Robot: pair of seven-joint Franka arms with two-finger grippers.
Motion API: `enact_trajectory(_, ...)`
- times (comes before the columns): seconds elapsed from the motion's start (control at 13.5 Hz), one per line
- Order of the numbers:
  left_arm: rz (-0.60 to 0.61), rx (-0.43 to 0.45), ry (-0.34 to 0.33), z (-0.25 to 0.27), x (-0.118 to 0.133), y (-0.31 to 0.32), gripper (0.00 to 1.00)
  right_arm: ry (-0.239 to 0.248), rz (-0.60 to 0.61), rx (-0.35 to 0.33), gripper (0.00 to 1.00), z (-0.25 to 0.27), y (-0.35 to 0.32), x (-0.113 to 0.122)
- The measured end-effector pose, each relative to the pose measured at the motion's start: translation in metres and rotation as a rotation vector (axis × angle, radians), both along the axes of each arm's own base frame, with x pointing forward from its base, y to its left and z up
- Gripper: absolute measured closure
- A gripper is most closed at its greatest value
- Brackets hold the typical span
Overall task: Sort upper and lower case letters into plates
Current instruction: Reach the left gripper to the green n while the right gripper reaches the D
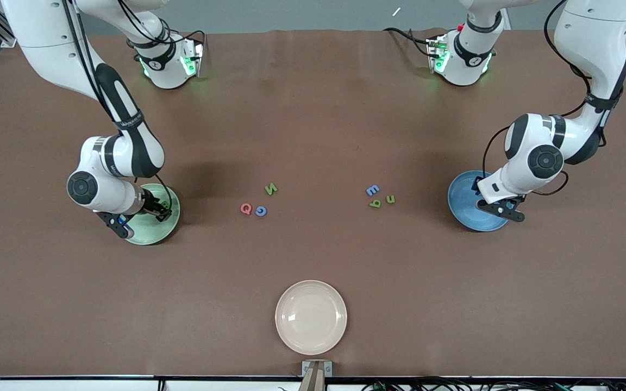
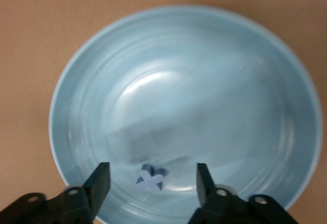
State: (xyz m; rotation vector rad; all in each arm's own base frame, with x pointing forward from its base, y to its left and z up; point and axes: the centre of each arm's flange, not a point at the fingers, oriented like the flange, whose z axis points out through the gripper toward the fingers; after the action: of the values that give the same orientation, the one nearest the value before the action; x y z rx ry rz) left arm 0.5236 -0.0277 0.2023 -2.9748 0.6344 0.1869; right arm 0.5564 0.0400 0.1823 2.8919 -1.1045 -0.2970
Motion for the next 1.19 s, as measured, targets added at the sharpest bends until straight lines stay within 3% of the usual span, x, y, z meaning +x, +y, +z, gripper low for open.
enact_trajectory(0.15,0.014,-0.001,-0.019,0.016,0.005,-0.025,0.03,0.013,0.018,0.004,0.1,0.001,0.002,0.0)
enact_trajectory(0.22,0.031,0.0,-0.024,0.024,0.008,-0.042,0.0,0.032,0.036,0.011,0.01,0.005,0.003,0.001)
enact_trajectory(0.52,0.178,-0.016,-0.061,0.049,0.009,-0.129,0.0,0.104,0.057,0.038,0.0,0.064,0.007,0.027)
enact_trajectory(0.67,0.309,-0.031,-0.067,0.047,0.002,-0.169,0.0,0.092,0.011,0.036,0.0,0.091,0.017,0.037)
enact_trajectory(0.96,0.533,-0.073,-0.068,0.017,-0.015,-0.224,0.0,0.056,-0.117,0.018,0.0,0.091,0.097,0.031)
enact_trajectory(1.19,0.576,-0.089,-0.109,0.001,-0.019,-0.243,0.0,-0.014,-0.222,-0.006,0.02,0.081,0.163,0.022)
